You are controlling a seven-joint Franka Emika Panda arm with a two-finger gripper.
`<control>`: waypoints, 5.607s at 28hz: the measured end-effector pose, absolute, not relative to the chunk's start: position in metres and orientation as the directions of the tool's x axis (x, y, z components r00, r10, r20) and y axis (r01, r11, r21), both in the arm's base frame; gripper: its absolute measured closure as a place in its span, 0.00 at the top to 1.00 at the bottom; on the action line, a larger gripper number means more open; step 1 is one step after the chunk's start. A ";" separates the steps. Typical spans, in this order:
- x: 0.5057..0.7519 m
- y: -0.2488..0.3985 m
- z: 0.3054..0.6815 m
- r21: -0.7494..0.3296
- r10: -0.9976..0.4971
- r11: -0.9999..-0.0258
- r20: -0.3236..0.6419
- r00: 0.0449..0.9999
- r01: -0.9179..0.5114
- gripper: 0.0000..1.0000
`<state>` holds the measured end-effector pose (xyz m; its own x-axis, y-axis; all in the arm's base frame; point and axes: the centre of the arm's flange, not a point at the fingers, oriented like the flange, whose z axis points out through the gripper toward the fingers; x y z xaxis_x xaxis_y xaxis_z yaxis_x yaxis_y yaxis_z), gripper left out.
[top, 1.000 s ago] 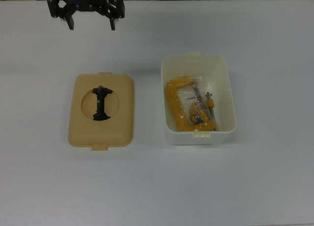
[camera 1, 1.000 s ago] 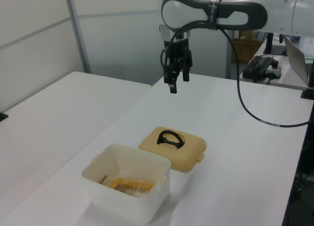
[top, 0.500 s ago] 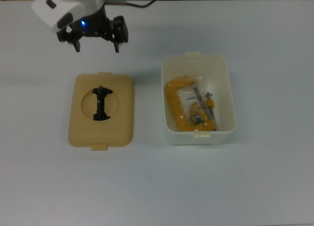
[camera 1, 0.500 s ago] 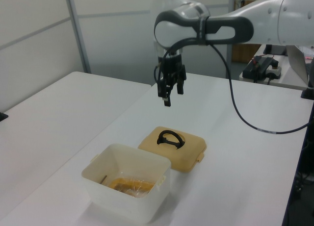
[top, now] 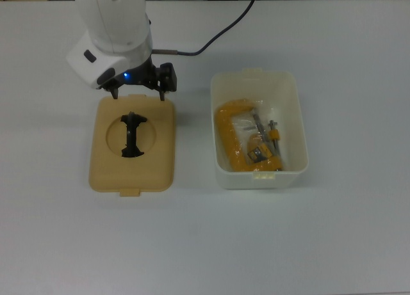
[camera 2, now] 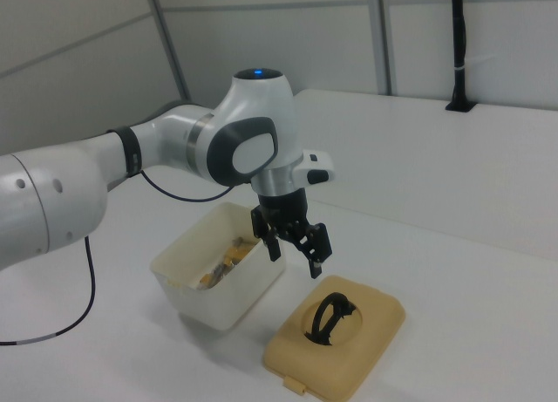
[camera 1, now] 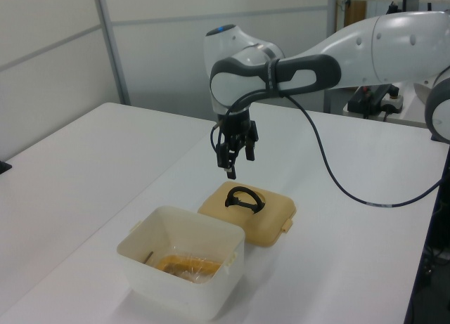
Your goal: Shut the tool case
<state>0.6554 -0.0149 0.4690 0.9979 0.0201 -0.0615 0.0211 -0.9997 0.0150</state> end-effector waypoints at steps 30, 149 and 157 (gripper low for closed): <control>0.673 -0.024 0.373 0.051 0.017 -0.999 -0.035 0.999 0.018 0.99; 0.637 0.220 0.503 0.047 0.013 -0.999 -0.027 1.000 0.015 0.11; 0.638 0.222 0.505 0.044 -0.004 -0.999 -0.013 1.000 -0.004 0.11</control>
